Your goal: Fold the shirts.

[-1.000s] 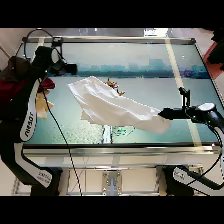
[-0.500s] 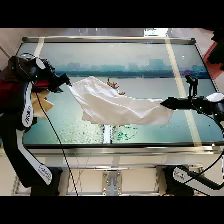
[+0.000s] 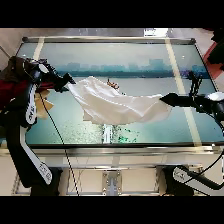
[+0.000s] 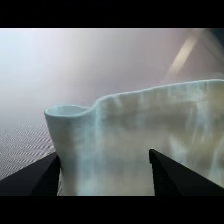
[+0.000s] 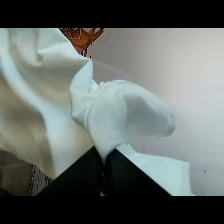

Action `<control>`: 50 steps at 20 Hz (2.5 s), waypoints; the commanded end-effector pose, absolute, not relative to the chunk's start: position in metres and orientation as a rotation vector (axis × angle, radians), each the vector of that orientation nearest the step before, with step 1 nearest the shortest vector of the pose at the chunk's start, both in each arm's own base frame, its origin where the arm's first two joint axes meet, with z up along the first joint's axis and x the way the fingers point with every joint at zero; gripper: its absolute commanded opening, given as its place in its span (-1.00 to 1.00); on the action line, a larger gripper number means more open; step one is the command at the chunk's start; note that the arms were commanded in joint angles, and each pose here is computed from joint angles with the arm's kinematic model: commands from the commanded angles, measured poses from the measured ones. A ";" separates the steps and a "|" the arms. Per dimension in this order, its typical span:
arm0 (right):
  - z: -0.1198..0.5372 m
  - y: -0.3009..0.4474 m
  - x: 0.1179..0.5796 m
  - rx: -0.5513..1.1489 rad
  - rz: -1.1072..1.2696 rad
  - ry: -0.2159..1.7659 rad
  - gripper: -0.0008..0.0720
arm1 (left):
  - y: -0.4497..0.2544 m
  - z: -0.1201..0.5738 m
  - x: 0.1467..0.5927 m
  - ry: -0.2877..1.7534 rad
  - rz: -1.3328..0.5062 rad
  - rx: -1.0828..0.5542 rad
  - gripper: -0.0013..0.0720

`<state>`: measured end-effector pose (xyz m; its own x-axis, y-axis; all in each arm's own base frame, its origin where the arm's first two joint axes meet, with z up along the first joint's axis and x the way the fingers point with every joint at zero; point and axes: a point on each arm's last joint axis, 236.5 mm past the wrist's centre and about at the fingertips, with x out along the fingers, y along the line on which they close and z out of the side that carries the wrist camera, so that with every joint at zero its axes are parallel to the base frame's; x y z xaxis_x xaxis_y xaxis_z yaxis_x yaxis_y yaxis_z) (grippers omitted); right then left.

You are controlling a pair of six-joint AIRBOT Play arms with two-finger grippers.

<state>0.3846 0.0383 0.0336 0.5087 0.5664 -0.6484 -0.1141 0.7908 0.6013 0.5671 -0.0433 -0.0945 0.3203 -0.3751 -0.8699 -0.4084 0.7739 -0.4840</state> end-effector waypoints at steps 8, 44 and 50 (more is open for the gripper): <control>0.098 0.040 0.404 0.478 0.483 0.817 -0.89 | -0.121 0.061 0.598 0.979 -0.555 -0.725 -0.94; -0.009 0.164 0.593 0.336 0.424 0.781 -0.13 | -0.092 -0.051 0.334 1.071 -0.237 -0.352 -0.94; 0.093 0.120 0.589 0.242 0.403 0.666 -0.09 | -0.091 -0.049 0.338 1.053 -0.230 -0.359 -0.94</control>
<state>0.5953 0.1450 0.0553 0.6863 0.4805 -0.5461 -0.2803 0.8675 0.4111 0.3379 -0.0929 -0.0450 0.4714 -0.3625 -0.8040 0.0276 0.9173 -0.3973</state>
